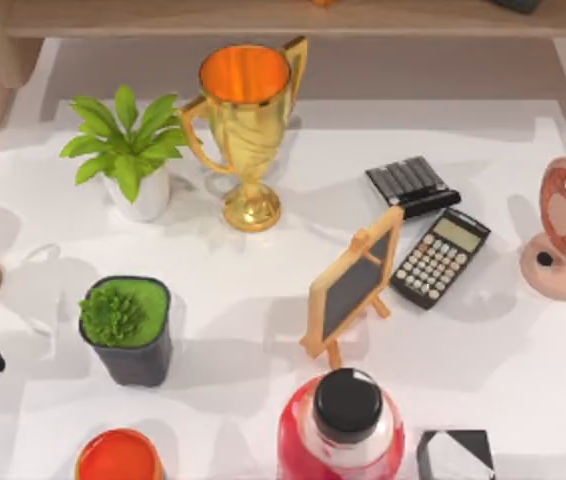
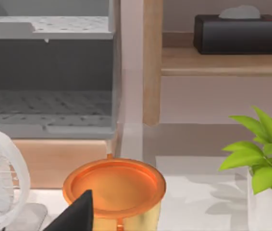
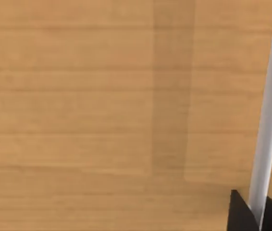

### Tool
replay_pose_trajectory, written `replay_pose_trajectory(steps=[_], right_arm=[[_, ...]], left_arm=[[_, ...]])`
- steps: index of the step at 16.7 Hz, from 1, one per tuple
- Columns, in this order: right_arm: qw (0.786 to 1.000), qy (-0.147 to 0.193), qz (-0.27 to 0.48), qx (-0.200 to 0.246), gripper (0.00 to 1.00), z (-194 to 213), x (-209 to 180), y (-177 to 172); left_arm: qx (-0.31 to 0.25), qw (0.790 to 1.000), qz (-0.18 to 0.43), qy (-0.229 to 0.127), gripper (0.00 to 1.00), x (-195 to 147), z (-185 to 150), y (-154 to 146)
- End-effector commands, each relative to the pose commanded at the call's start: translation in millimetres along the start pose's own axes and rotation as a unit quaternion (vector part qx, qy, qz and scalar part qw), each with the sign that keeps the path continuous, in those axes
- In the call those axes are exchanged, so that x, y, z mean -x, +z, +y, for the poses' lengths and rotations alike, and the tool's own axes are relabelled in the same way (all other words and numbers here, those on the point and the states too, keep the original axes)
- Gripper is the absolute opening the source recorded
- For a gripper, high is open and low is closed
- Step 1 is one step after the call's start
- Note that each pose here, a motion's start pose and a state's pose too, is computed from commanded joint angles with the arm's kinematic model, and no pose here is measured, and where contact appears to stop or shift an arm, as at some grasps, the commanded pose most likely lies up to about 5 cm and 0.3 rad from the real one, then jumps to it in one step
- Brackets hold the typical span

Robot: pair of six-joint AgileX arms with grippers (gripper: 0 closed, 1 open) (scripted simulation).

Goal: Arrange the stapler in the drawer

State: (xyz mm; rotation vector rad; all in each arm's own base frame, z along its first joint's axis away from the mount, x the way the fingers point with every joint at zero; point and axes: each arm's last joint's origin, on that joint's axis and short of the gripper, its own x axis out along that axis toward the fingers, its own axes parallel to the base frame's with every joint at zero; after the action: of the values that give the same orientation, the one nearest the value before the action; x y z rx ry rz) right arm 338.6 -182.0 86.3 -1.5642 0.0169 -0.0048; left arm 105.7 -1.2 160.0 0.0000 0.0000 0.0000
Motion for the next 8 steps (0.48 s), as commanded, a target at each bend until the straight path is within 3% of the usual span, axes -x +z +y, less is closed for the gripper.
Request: replay_pose_trajectory(steps=[4,8], right_arm=[[1.000,0.000,0.000,0.000,0.00,0.2,33.0,1.2],[1.000,-0.001,0.000,0.000,0.00,-0.4,36.3,1.1]], left_arm=[[0.000,1.000,0.000,0.000,1.00,0.0,0.0,0.0],[0.000,1.000,0.000,0.000,1.00,0.0,0.0,0.0]])
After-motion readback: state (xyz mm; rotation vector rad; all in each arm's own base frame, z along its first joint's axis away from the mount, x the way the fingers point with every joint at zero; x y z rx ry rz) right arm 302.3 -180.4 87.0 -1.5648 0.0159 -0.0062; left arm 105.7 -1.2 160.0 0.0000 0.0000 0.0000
